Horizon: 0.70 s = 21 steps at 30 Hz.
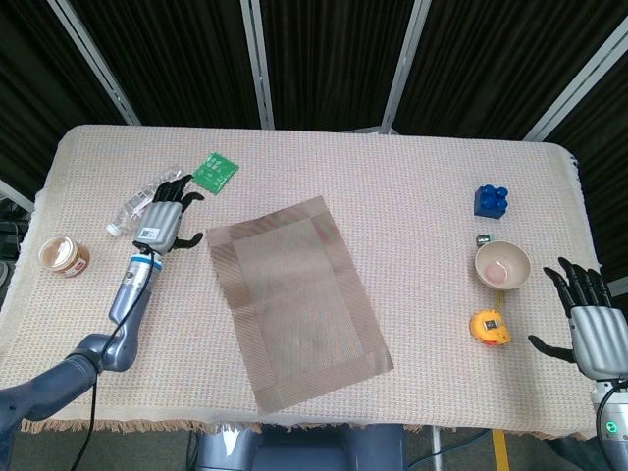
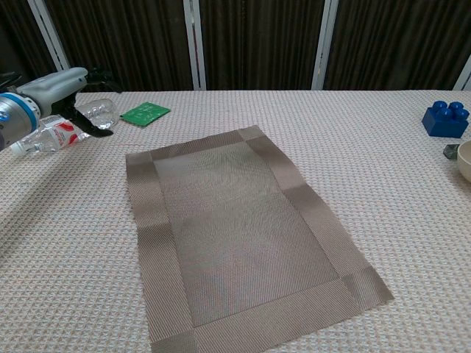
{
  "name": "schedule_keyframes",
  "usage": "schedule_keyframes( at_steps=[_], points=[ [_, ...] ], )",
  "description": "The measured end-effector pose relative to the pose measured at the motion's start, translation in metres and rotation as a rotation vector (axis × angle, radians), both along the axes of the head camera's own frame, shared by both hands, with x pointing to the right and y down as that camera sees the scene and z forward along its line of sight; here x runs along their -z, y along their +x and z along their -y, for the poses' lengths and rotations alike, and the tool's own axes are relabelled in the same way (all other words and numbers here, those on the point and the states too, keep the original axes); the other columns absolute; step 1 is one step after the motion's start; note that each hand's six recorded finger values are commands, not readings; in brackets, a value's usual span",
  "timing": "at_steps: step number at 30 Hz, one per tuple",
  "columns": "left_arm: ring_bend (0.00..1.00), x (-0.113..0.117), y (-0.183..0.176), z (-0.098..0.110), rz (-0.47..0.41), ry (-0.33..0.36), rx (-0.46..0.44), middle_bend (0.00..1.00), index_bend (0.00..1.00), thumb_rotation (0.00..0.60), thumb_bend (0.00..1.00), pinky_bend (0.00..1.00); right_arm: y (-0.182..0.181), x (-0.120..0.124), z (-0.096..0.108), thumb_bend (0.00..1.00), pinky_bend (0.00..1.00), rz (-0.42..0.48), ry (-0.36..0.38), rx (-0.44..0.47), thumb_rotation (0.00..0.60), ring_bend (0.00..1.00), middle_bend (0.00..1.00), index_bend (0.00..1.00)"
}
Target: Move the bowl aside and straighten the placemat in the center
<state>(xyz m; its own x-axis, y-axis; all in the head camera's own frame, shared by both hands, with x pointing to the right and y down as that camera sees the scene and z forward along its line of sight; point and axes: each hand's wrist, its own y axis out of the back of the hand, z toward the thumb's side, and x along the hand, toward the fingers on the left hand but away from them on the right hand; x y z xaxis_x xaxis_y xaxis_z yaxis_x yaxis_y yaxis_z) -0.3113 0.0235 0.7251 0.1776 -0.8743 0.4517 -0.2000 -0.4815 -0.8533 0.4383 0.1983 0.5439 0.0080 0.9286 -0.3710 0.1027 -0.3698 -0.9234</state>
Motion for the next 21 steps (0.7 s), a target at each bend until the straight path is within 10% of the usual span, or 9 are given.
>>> schedule_keyframes(
  at_steps=[10, 21],
  points=[
    [0.0, 0.051, -0.05, -0.015, -0.004, 0.069, 0.014, 0.0, 0.0, 0.6, 0.11, 0.0, -0.021, -0.022, -0.012, 0.0, 0.0, -0.004, -0.118, 0.121, 0.6, 0.0, 0.0, 0.13],
    [0.0, 0.129, -0.099, -0.084, 0.087, 0.091, 0.04, 0.0, 0.0, 0.6, 0.11, 0.0, -0.078, -0.063, -0.008, 0.0, 0.0, 0.003, -0.301, 0.422, 0.6, 0.0, 0.0, 0.28]
  ],
)
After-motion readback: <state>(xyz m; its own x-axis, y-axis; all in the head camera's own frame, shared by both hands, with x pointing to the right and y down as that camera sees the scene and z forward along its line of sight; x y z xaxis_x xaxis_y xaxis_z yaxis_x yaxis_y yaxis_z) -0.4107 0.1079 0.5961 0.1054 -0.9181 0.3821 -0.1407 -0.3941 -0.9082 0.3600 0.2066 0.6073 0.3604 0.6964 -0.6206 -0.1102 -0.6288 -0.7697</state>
